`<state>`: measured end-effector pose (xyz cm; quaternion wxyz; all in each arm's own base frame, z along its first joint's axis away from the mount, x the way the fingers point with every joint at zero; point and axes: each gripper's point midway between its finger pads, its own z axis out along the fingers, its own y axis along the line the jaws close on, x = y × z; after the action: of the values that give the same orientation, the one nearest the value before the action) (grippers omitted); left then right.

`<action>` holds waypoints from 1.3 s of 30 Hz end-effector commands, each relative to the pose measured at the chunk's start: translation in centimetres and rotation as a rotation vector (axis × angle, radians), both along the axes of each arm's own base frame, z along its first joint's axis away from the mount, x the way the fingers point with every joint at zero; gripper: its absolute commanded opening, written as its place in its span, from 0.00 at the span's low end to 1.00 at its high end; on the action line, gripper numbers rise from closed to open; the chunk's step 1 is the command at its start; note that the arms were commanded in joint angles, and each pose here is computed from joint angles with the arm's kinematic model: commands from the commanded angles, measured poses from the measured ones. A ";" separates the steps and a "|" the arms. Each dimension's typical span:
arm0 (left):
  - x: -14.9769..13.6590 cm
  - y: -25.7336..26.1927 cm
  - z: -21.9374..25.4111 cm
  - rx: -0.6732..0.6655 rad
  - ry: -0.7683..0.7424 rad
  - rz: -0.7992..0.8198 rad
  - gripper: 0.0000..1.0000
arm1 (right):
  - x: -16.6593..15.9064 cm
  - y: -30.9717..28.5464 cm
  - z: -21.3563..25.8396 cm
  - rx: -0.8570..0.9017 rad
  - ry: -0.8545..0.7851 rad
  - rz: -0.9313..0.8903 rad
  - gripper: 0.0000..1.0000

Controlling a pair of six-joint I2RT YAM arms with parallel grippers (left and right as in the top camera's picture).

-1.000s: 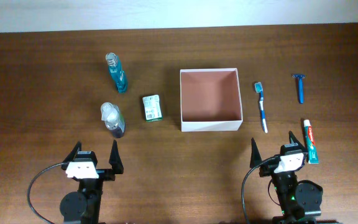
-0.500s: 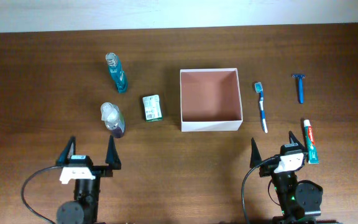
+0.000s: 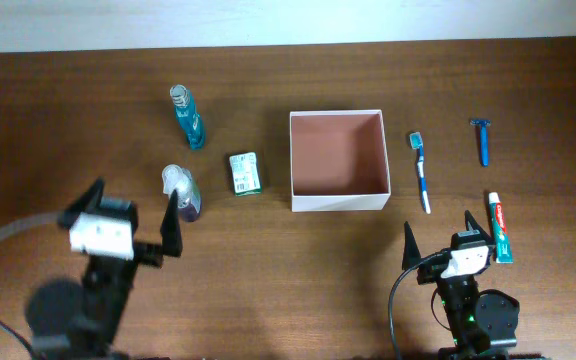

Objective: Pack container
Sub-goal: 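Move the left gripper over the teal Listerine bottle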

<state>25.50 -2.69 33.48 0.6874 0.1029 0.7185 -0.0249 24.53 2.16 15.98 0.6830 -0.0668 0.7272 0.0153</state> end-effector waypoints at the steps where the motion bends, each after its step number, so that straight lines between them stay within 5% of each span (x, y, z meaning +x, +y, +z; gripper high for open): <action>1: 1.0 -4.7 2.5 0.132 0.038 -0.313 0.99 | 0.0 -0.3 -0.2 0.004 0.004 -0.015 0.98; 5: 4.1 -4.5 3.5 0.116 0.126 -0.313 0.99 | 0.0 -0.3 -0.2 0.004 0.004 -0.015 0.98; 10: 8.4 -1.4 2.1 -0.008 0.447 -0.113 0.99 | 0.0 -0.3 -0.2 0.004 0.004 -0.015 0.98; 16: 11.6 -2.0 -0.7 -0.029 0.716 -0.137 0.99 | 0.0 -0.3 -0.2 0.004 0.004 -0.015 0.98; 22: 15.7 -2.3 -2.6 -0.093 0.728 -0.108 0.99 | 0.0 -0.3 -0.2 0.004 0.004 -0.015 0.99; 28: 18.8 0.7 -5.0 -0.073 0.758 0.154 0.99 | 0.0 -0.3 -0.2 0.004 0.004 -0.015 0.98; 39: 22.2 -2.1 -12.6 -0.055 0.894 0.128 0.99 | 0.0 -0.3 -0.2 0.004 0.004 -0.015 0.98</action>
<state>46.84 -4.88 22.18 0.3223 0.0299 0.9448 -0.0507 24.53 2.15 15.97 0.6828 -0.0668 0.7274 0.0150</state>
